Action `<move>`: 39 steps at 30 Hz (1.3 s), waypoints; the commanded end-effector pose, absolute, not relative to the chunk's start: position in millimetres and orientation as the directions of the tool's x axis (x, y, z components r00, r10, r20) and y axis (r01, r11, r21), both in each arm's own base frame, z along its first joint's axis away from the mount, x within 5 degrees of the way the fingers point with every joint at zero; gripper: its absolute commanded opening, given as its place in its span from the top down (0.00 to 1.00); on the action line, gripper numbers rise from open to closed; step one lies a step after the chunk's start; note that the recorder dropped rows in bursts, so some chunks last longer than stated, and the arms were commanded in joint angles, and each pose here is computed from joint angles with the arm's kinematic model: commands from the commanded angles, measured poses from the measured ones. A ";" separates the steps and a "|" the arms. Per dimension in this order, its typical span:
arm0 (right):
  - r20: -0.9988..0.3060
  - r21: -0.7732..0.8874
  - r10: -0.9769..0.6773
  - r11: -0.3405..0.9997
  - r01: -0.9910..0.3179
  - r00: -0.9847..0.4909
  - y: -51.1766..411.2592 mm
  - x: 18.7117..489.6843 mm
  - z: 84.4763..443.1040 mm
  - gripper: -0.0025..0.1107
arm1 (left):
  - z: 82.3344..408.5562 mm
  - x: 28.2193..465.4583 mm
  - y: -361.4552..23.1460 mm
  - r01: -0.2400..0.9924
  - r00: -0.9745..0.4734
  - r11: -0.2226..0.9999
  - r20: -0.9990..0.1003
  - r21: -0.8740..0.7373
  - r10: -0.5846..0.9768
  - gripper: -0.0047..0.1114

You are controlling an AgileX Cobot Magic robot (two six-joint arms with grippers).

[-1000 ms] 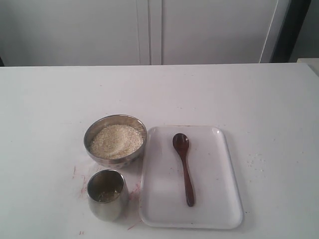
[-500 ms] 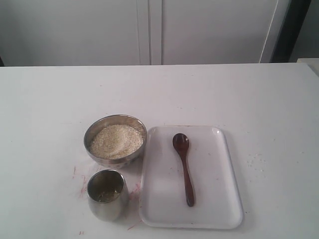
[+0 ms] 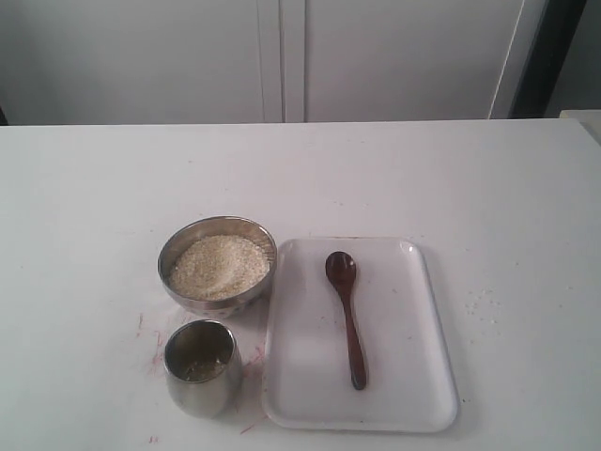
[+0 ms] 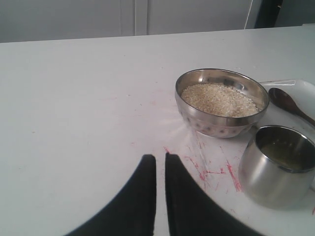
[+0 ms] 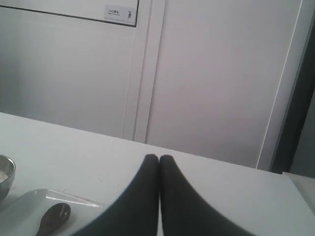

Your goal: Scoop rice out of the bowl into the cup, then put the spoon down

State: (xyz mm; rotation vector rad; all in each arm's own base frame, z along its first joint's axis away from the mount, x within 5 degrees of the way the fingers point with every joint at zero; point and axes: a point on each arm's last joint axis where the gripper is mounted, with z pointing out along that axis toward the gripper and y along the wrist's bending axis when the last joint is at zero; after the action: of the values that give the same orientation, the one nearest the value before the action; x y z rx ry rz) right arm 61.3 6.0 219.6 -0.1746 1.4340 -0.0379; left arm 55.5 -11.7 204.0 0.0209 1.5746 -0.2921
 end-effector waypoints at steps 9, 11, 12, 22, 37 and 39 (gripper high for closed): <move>-0.986 -0.165 -0.165 0.986 -0.006 -0.032 -0.2 58.5 203.2 0.98 | 206.4 55.3 -11.7 0.198 -0.026 0.962 -0.982 -0.188 -0.186 0.84; -0.981 -0.160 -0.160 0.987 -0.012 -0.112 -0.9 58.0 195.9 0.98 | 206.4 55.3 -11.7 0.198 -0.026 0.962 -0.982 -0.188 -0.186 0.84; -0.976 -0.159 -0.160 0.987 -0.015 -0.151 -1.2 57.5 192.4 0.98 | 206.4 55.3 -11.7 0.198 -0.026 0.962 -0.982 -0.188 -0.186 0.84; -0.952 -0.156 -0.156 0.988 -0.022 -0.263 -2.1 54.2 181.7 0.98 | 206.4 55.3 -11.7 0.198 -0.026 0.962 -0.982 -0.188 -0.186 0.84; -0.954 -0.153 -0.154 0.988 -0.021 -0.257 -2.1 53.8 182.1 0.98 | 206.4 55.3 -11.7 0.198 -0.026 0.962 -0.982 -0.188 -0.186 0.84; -0.954 -0.153 -0.154 0.988 -0.021 -0.257 -2.1 53.8 182.1 0.98 | 206.4 55.3 -11.7 0.198 -0.026 0.962 -0.982 -0.188 -0.186 0.84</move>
State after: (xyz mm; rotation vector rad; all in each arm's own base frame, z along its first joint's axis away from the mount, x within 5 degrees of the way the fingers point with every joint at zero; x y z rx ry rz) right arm 54.1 -1.6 182.6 -0.1361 1.8301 -0.1206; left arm 55.5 -11.7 204.0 0.0209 1.5746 -0.2921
